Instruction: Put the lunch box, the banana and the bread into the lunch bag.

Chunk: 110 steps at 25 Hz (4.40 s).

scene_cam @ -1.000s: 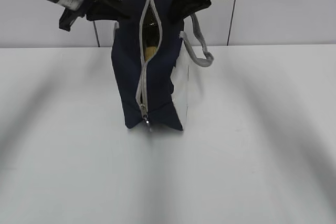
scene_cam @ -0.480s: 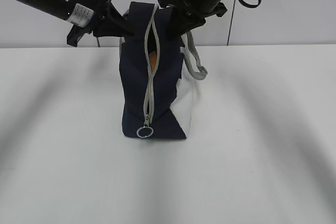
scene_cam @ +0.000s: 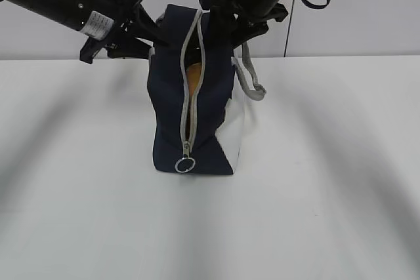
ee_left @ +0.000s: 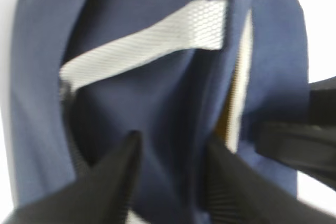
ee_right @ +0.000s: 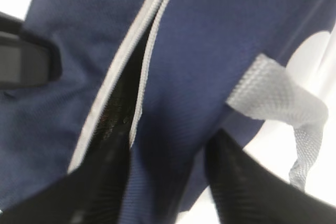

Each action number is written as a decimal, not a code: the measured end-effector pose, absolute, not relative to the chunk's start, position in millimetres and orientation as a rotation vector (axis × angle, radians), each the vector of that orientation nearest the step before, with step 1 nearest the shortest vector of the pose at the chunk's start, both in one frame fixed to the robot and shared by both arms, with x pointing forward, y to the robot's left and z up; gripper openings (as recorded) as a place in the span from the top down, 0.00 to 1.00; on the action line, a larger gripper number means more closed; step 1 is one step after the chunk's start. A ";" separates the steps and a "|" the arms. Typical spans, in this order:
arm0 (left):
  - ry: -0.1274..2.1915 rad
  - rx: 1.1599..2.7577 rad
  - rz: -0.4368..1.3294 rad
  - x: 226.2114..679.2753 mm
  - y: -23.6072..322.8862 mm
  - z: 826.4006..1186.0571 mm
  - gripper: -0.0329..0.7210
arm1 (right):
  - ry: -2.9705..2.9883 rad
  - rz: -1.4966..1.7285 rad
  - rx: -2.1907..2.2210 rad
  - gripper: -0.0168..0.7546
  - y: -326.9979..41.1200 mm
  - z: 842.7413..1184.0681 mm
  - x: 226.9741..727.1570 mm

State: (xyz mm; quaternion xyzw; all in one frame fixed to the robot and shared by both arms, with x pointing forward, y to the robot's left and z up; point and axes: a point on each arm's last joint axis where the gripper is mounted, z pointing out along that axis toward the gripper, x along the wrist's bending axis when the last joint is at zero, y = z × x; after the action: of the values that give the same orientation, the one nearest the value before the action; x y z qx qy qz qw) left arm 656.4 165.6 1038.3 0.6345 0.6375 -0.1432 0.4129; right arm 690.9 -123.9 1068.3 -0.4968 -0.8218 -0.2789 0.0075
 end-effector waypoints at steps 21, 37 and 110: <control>1.518 1.897 -0.098 594.0 216.9 1149.9 0.38 | -3.084 -0.765 -1.540 0.27 -142.3 1182.7 567.8; 1.508 1.906 -0.041 534.3 225.6 1171.1 0.44 | -3.088 -1.067 -1.428 0.36 -155.6 1145.8 482.7; 1.653 1.942 0.011 562.5 232.6 1074.2 0.48 | -2.899 -1.689 -0.858 0.36 -93.7 890.2 520.6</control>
State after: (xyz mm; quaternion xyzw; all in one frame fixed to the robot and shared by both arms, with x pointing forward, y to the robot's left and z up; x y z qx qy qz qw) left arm 562.5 232.6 1074.2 0.7283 0.6202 0.0041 0.2914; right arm 520.6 -93.7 890.2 -0.2445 -0.8264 -0.4814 -0.1599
